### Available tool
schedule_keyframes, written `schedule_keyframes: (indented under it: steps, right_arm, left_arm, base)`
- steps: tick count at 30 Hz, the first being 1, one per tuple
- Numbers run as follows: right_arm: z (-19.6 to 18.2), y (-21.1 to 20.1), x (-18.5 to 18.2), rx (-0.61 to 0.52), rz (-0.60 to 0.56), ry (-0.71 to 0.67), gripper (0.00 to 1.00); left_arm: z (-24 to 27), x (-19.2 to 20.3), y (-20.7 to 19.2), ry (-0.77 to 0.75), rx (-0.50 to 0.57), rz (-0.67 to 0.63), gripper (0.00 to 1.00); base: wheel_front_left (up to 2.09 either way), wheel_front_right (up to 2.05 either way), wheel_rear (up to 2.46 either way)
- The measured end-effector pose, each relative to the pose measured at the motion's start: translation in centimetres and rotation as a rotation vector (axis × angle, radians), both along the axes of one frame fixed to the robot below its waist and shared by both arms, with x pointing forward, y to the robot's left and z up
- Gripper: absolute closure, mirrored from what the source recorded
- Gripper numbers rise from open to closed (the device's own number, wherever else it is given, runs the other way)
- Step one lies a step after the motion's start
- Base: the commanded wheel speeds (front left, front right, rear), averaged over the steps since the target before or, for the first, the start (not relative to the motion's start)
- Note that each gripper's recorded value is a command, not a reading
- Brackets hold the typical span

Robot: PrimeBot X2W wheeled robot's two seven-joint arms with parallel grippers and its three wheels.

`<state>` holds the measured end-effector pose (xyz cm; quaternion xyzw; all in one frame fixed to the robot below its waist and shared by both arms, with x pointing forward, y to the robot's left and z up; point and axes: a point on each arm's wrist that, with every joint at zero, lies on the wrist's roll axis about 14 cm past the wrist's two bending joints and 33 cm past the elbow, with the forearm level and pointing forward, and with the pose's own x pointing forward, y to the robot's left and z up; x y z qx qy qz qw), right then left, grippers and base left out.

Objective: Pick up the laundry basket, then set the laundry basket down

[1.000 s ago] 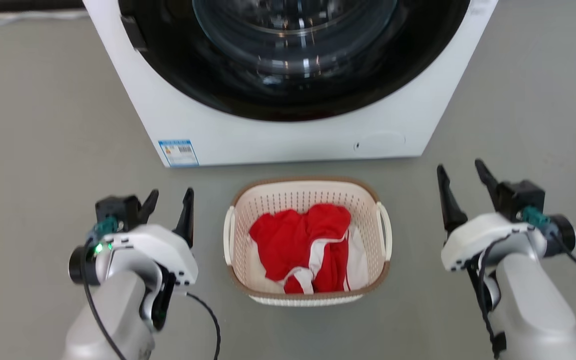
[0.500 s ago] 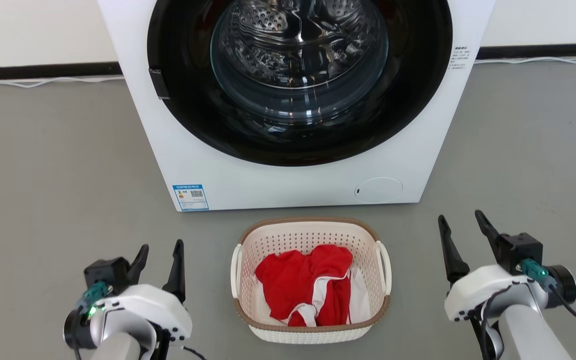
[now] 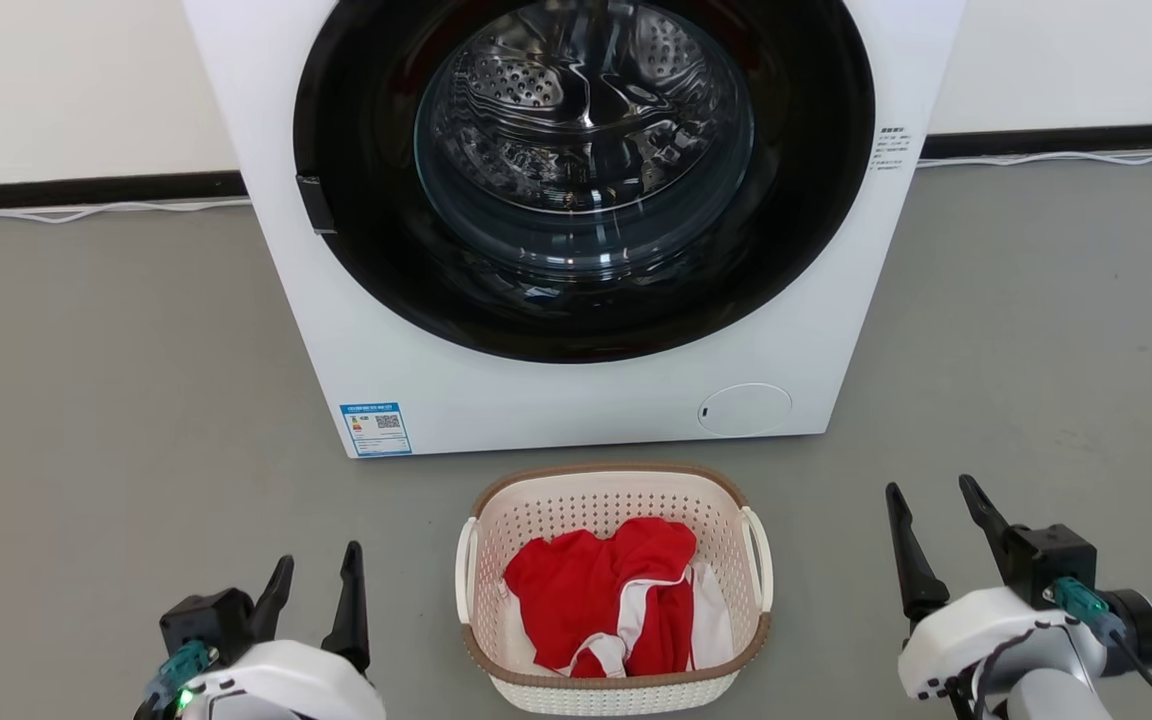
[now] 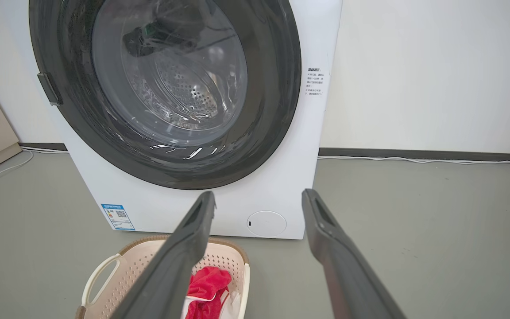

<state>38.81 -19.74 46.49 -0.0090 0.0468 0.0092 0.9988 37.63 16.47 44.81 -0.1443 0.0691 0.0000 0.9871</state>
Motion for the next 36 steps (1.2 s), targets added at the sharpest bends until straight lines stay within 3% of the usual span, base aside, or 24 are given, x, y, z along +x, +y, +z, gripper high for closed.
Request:
schedule_keyframes:
  steps: [23,24,30,36]
  right_arm:
    - [0.0,-0.6,-1.4,0.023,-0.026,-0.008,0.00]
    - [0.0,-0.6,-1.4,0.024,-0.025,-0.008,1.00]
    - [-3.9,-0.2,-3.8,0.046,-0.030,0.114,1.00]
    - [-4.0,-0.5,-3.8,0.117,-0.062,0.123,1.00]
  left_arm:
    - [0.0,-1.0,0.7,-0.008,-0.025,0.038,0.00]
    - [0.0,-1.0,0.9,-0.008,-0.037,0.048,1.00]
    - [-3.6,-3.4,0.9,0.112,-0.046,0.059,1.00]
    - [-3.9,-3.6,1.1,0.134,-0.097,0.079,1.00]
  base:
    - [0.00,0.00,0.00]
    - [0.00,0.00,0.00]
    - [0.00,0.00,0.00]
    - [0.00,0.00,0.00]
